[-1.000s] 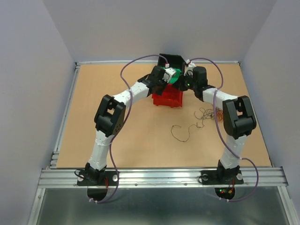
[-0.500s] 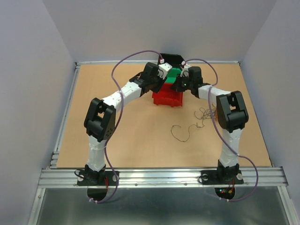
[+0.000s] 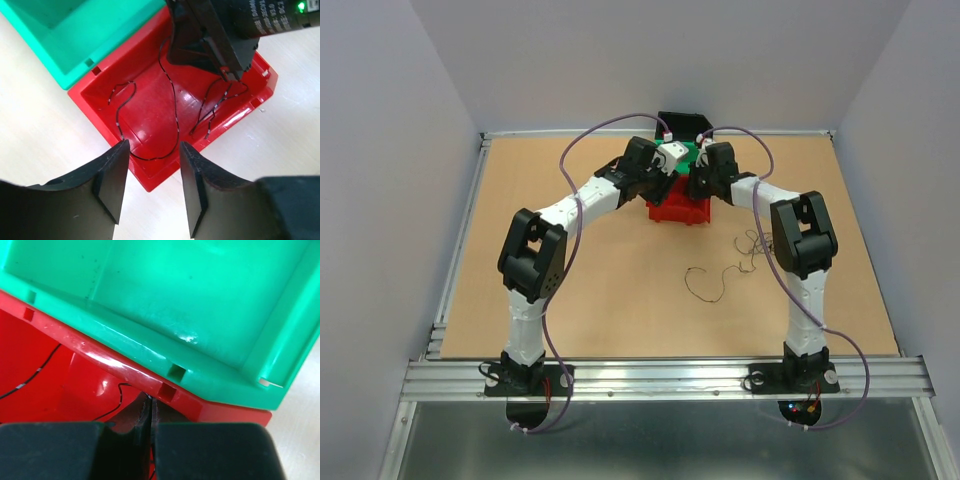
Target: Untangle the cables
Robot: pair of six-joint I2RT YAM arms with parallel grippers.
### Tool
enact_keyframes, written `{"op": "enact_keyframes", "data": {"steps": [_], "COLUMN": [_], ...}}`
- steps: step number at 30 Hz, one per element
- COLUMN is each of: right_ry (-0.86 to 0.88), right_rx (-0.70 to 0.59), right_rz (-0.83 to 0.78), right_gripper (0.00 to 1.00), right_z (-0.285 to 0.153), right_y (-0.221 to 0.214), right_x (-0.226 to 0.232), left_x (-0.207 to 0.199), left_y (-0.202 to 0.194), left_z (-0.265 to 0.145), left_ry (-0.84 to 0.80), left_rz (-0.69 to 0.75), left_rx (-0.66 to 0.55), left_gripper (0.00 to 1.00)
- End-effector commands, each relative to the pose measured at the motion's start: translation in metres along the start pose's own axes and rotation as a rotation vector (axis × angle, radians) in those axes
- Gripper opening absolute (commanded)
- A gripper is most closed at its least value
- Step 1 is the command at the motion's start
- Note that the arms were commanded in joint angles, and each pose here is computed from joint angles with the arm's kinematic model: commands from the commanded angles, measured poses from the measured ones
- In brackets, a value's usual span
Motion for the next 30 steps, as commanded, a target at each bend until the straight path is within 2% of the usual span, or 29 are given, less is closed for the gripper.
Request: {"op": "enact_keyframes", "data": {"steps": [1,4,6,8,12,18,20,28,30], "right_ry": [-0.063,-0.048,-0.038,-0.019,0.049,0.089,0.099,0.116,0.104], "right_rx": [-0.036,-0.038,-0.037,-0.046,-0.05,-0.075,-0.082,-0.125,-0.133], "right_rz": [-0.019,-0.016,-0.021,-0.026,-0.031,-0.04,-0.043,-0.053,-0.054], "right_gripper": [0.0,0.01,0.02,0.11,0.17,0.2,0.28,0.45,0.52], "right_z": [-0.004,-0.006,-0.007,-0.009,-0.013,-0.027,-0.031,-0.053,-0.058], "right_y": [0.025,0.026,0.026,0.03,0.032,0.041,0.04,0.046,0.047], "right_x": [-0.006,-0.002,0.002,0.008,0.02,0.03,0.033,0.041,0.04], "left_x": [-0.012,-0.011,-0.01,-0.009,-0.008,0.001,0.001,0.004,0.005], "left_y": [0.027,0.022,0.022,0.021,0.018,0.011,0.011,0.014,0.016], "left_z": [-0.02,-0.014,-0.011,-0.007,0.001,0.012,0.014,0.01,0.007], "left_ry": [-0.066,-0.069,-0.063,-0.06,-0.057,-0.017,-0.017,0.006,0.01], "left_rz": [0.042,0.043,0.044,0.041,0.04,0.031,0.031,0.029,0.028], "left_rx": [-0.081,-0.066,-0.064,-0.06,-0.055,-0.041,-0.041,-0.061,-0.071], "left_gripper": [0.58,0.6,0.64,0.66,0.65,0.58,0.57,0.57,0.57]}}
Point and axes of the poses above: each gripper's point midway between its finger pads, its own z axis out along the fingers, its own x axis along the line the jaws close on, y = z × x, the point moved 1 cm from there along -z, back along the fingers, and after that the axes turned 11 degrees about -z, right-handed, at the moved point
